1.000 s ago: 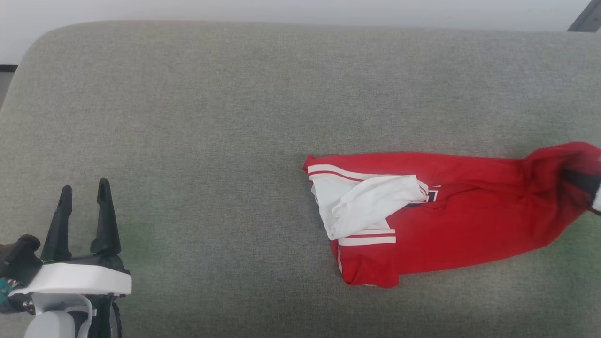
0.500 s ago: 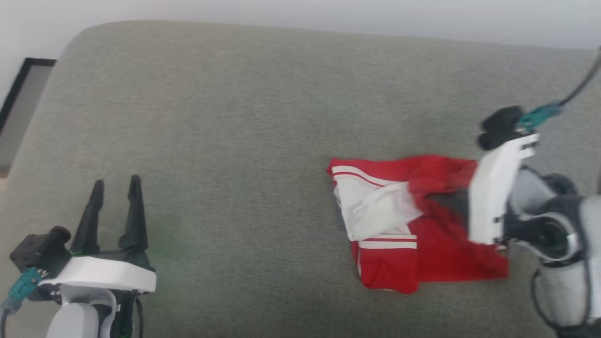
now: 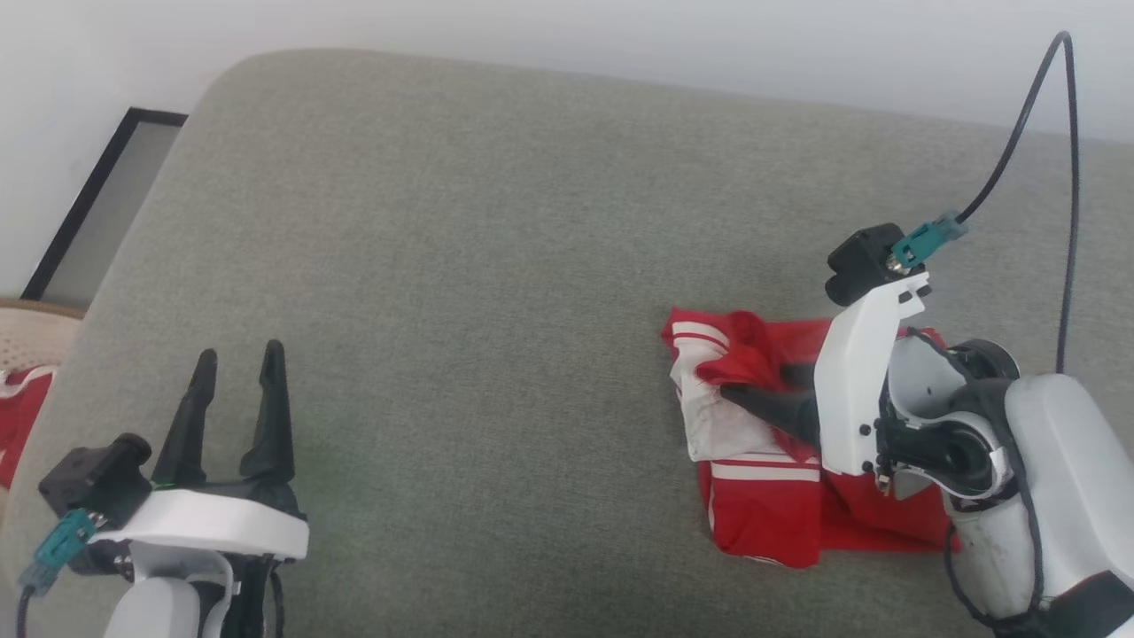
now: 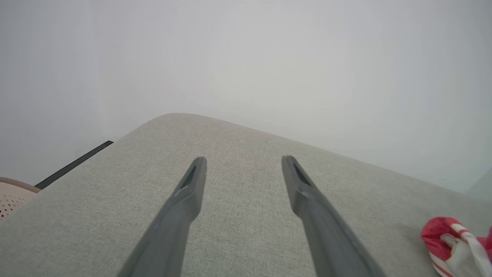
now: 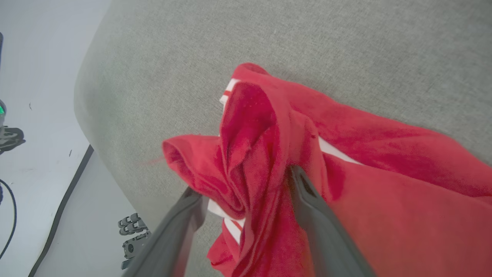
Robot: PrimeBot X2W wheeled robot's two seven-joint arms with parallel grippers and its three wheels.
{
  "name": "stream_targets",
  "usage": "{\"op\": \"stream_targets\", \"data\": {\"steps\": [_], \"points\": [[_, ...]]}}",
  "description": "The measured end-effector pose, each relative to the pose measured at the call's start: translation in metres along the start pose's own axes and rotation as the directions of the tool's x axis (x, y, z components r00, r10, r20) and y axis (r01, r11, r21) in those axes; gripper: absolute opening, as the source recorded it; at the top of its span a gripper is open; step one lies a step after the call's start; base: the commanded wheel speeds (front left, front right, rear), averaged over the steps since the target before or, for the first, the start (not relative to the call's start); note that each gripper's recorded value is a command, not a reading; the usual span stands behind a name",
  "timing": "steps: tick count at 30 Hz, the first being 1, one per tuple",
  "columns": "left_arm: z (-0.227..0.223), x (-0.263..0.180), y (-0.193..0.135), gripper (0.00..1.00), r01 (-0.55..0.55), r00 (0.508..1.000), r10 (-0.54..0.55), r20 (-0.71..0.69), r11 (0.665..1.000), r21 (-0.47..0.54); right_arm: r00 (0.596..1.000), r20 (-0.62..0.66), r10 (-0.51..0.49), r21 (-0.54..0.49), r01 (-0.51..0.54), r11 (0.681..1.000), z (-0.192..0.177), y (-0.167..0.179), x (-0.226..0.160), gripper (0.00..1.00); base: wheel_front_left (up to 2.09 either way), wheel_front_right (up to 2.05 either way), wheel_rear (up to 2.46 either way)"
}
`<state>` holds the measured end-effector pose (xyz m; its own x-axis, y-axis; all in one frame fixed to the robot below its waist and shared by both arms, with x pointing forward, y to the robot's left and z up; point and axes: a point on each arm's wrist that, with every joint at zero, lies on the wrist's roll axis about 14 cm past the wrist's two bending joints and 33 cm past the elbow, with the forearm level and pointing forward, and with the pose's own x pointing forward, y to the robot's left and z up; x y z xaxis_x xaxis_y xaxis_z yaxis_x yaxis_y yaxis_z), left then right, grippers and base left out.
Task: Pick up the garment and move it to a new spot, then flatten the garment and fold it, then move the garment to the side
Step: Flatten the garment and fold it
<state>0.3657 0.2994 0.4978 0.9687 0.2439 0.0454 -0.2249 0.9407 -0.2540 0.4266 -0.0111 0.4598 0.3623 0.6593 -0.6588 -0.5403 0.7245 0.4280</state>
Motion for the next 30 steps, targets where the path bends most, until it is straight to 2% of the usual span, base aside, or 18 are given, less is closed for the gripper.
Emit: {"op": "stream_targets", "data": {"steps": [4, 8, 17, 21, 30], "points": [[0.0, -0.001, -0.001, 1.0, 0.009, 1.0, -0.009, -0.001, 1.0, -0.007, 0.999, 0.045, 0.0, -0.009, 0.0, 1.0, 0.009, 0.003, -0.013, 1.0, 0.0, 0.0, 0.0], [0.002, 0.001, -0.003, 1.0, 0.022, 1.0, -0.022, 0.005, 1.0, -0.011, 0.988, 0.141, -0.057, -0.011, 0.059, 0.998, 0.025, -0.013, -0.039, 1.0, 0.0, 0.0, 0.0], [0.003, 0.013, -0.017, 1.0, 0.069, 0.998, -0.069, 0.013, 0.997, -0.018, 0.924, 0.33, -0.195, 0.089, 0.176, 0.98, 0.035, -0.055, -0.099, 1.0, 0.0, 0.0, 0.0], [0.003, 0.018, -0.021, 1.0, 0.085, 0.996, -0.084, 0.015, 0.996, -0.015, 0.873, 0.408, -0.266, 0.117, 0.239, 0.964, 0.033, -0.073, -0.121, 1.0, 0.0, 0.0, 0.0], [0.007, 0.023, -0.028, 1.0, 0.119, 0.993, -0.119, 0.023, 0.993, -0.002, 0.693, 0.582, -0.425, 0.207, 0.379, 0.902, 0.013, -0.114, -0.164, 1.0, 0.0, 0.0, 0.0]]}}
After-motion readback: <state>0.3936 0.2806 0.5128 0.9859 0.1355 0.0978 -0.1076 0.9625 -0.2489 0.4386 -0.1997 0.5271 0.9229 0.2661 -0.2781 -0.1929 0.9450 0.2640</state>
